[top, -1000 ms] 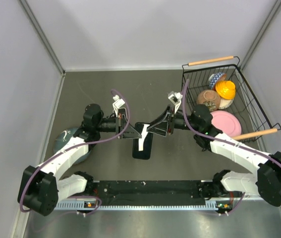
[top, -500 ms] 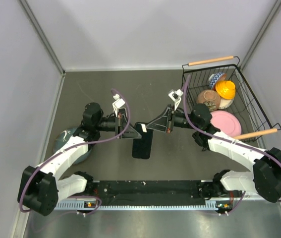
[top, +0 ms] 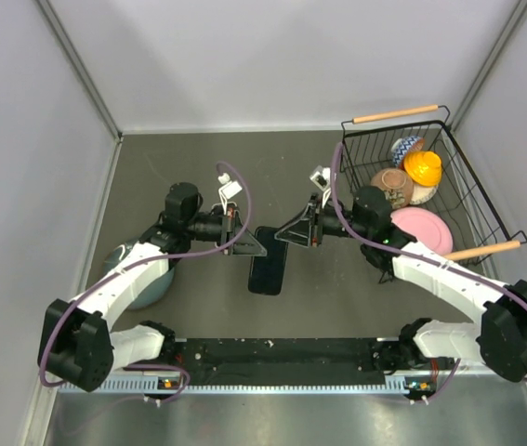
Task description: Put the phone into the phone case
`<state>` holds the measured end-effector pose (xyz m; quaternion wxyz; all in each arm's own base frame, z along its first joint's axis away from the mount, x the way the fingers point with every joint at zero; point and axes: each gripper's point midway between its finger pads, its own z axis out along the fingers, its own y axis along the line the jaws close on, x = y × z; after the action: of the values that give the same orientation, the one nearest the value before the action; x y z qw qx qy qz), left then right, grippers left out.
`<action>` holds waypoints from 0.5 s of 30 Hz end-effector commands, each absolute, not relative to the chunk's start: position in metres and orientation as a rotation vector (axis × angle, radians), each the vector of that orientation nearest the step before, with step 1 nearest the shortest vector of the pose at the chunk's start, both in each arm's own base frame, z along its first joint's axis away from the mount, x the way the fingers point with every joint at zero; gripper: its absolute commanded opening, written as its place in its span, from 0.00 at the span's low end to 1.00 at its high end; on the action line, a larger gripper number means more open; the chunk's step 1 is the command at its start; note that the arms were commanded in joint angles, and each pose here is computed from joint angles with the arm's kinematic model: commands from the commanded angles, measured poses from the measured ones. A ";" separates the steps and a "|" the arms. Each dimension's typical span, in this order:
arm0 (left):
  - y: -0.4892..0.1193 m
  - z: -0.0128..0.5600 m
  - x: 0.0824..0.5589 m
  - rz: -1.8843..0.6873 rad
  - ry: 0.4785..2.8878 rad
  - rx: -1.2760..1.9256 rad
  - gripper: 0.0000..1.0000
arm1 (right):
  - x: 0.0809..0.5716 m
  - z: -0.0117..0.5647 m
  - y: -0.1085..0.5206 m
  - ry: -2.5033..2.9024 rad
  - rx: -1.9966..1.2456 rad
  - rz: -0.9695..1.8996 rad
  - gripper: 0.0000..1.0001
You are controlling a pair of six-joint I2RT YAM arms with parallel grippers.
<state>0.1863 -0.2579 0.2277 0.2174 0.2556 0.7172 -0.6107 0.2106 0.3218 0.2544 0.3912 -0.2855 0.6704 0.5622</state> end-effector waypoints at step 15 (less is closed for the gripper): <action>-0.260 0.263 0.200 -1.684 1.928 0.479 0.00 | 0.174 0.301 0.334 1.471 -0.772 1.696 0.36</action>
<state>0.1804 -0.2570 0.2443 0.2069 0.2213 0.7140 -0.6312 0.2054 0.3276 0.2675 0.3790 -0.2589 0.6458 0.6102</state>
